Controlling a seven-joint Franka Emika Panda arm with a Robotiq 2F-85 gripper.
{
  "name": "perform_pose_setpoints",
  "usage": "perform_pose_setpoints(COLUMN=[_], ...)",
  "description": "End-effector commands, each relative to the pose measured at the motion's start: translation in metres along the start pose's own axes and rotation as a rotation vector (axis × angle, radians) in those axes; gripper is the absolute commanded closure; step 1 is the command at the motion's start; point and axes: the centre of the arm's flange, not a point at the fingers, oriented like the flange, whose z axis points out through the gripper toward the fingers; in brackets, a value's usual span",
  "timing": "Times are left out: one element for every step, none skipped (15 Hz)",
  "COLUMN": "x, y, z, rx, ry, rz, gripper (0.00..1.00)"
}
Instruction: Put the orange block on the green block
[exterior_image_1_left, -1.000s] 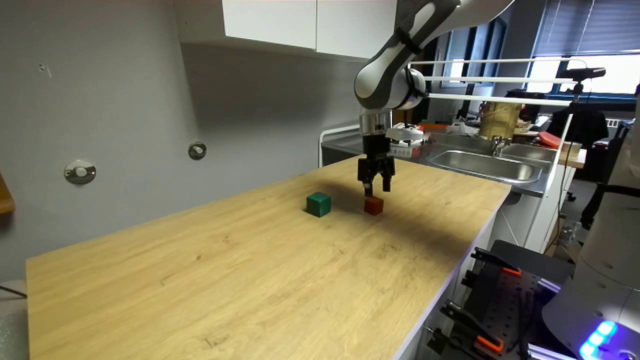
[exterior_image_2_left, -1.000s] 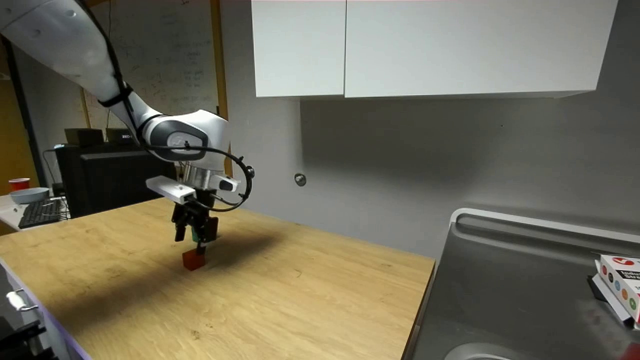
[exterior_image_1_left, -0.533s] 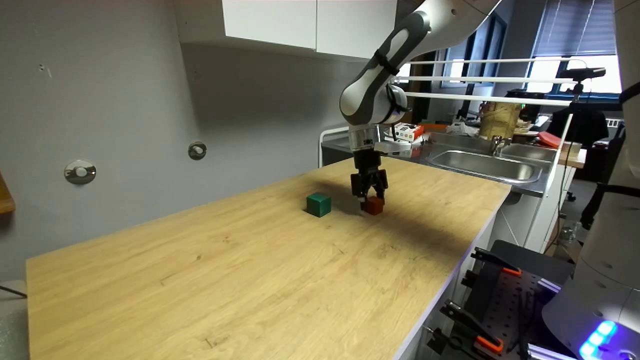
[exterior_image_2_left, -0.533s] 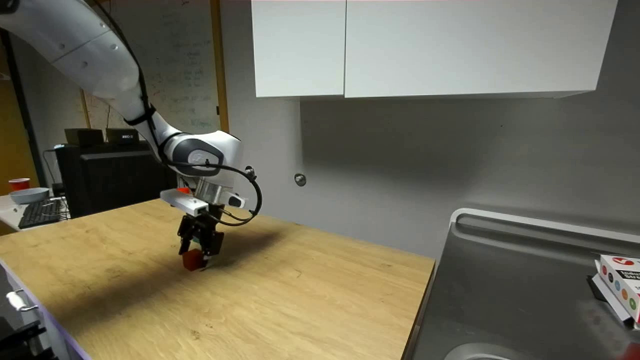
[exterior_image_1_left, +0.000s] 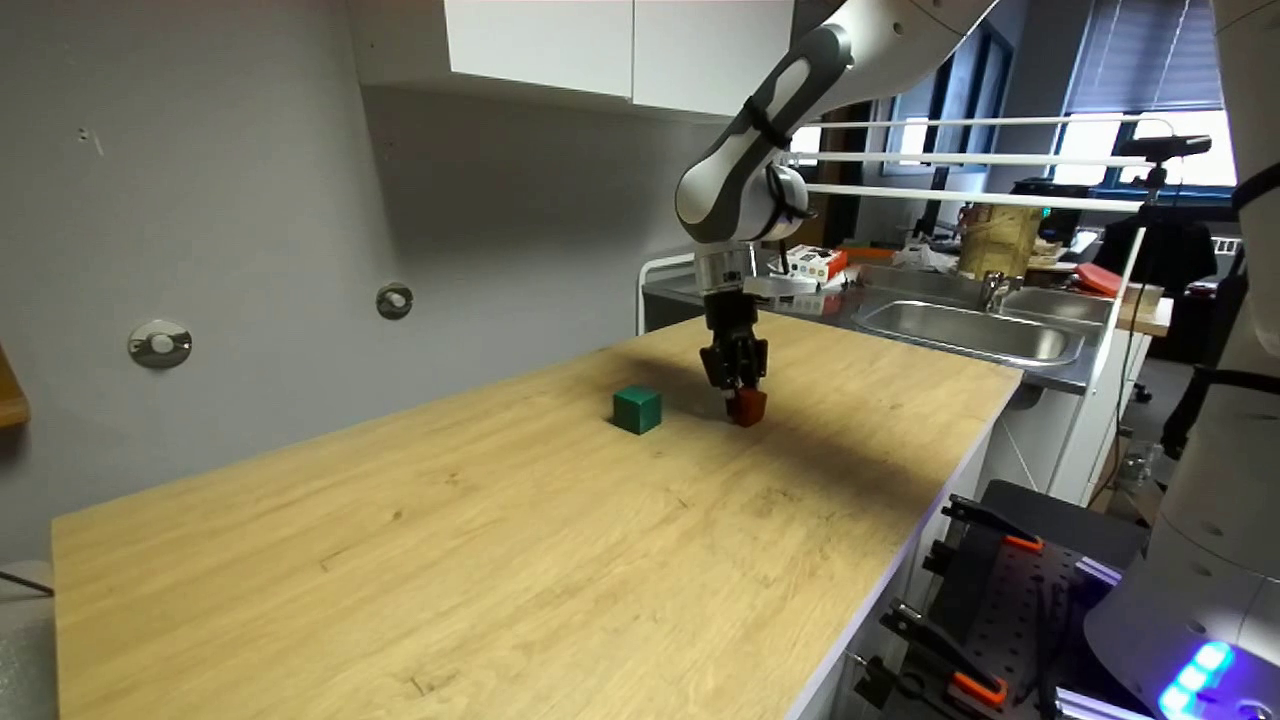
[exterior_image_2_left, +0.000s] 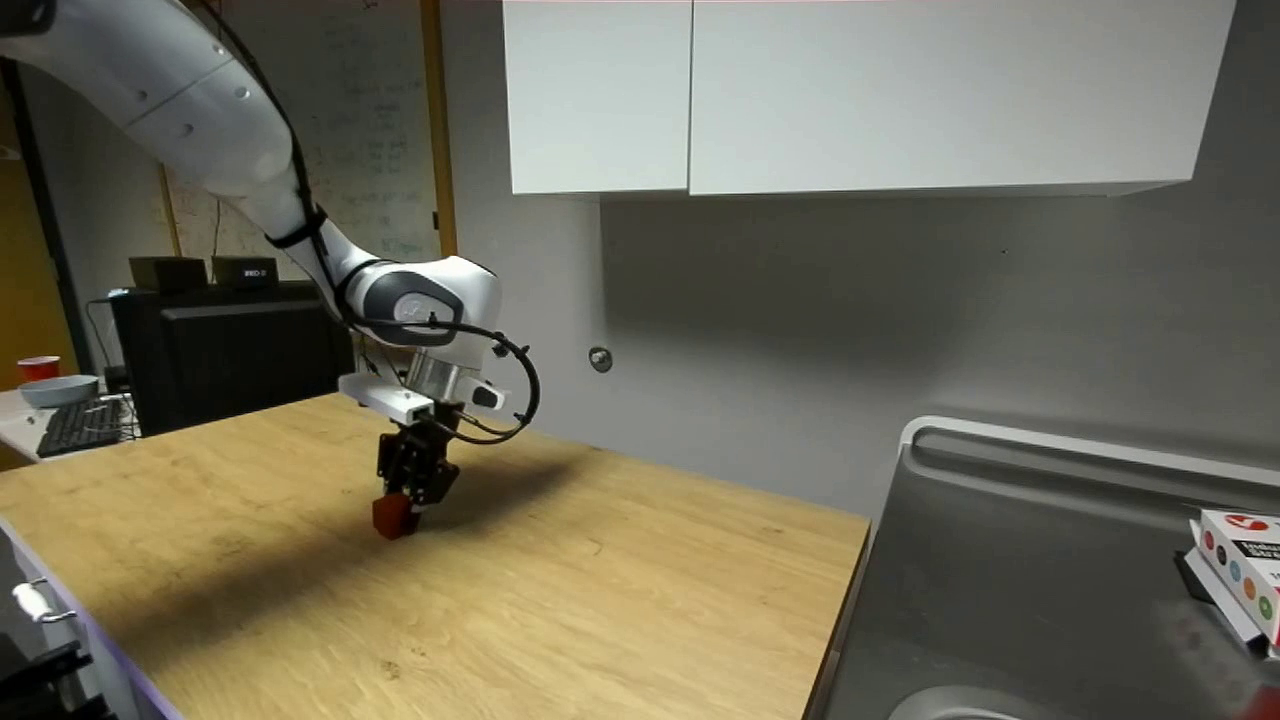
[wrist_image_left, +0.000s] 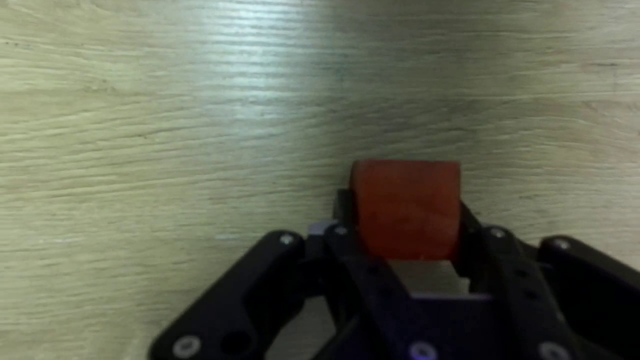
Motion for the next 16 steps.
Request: perform_pose_setpoints(x=[0.003,0.006,0.010,0.014,0.017,0.021,0.025,0.029,0.032,0.035,0.038,0.039,0.041,0.044,0.046,0.047], y=[-0.005,-0.008,-0.012,-0.017,-0.022,-0.029,-0.037,-0.045,-0.053,-0.062,-0.071,-0.079,-0.090,-0.099,-0.108,-0.117], z=[-0.029,-0.036,-0.045,-0.053,-0.061,-0.069,-0.074,-0.079,-0.083,-0.086,-0.089,-0.091,-0.092,-0.094,-0.094,-0.095], rx=[-0.029,-0.040,-0.056,-0.069,-0.083,-0.098,-0.116,-0.130,-0.142,-0.156,-0.168,-0.181,-0.194,-0.206,-0.216,-0.225], ry=[0.016,0.024,0.032,0.038,0.044,0.047,0.046,0.045,0.042,0.038,0.037,0.032,0.027,0.025,0.022,0.017], rz=[-0.022,-0.029,-0.040,-0.053,-0.067,-0.082,-0.099,-0.116,-0.132,-0.148,-0.165,-0.181,-0.197,-0.212,-0.228,-0.243], gripper=[0.82,0.82,0.82,0.82,0.82,0.82,0.82,0.82,0.82,0.82,0.82,0.82,0.82,0.82,0.82,0.82])
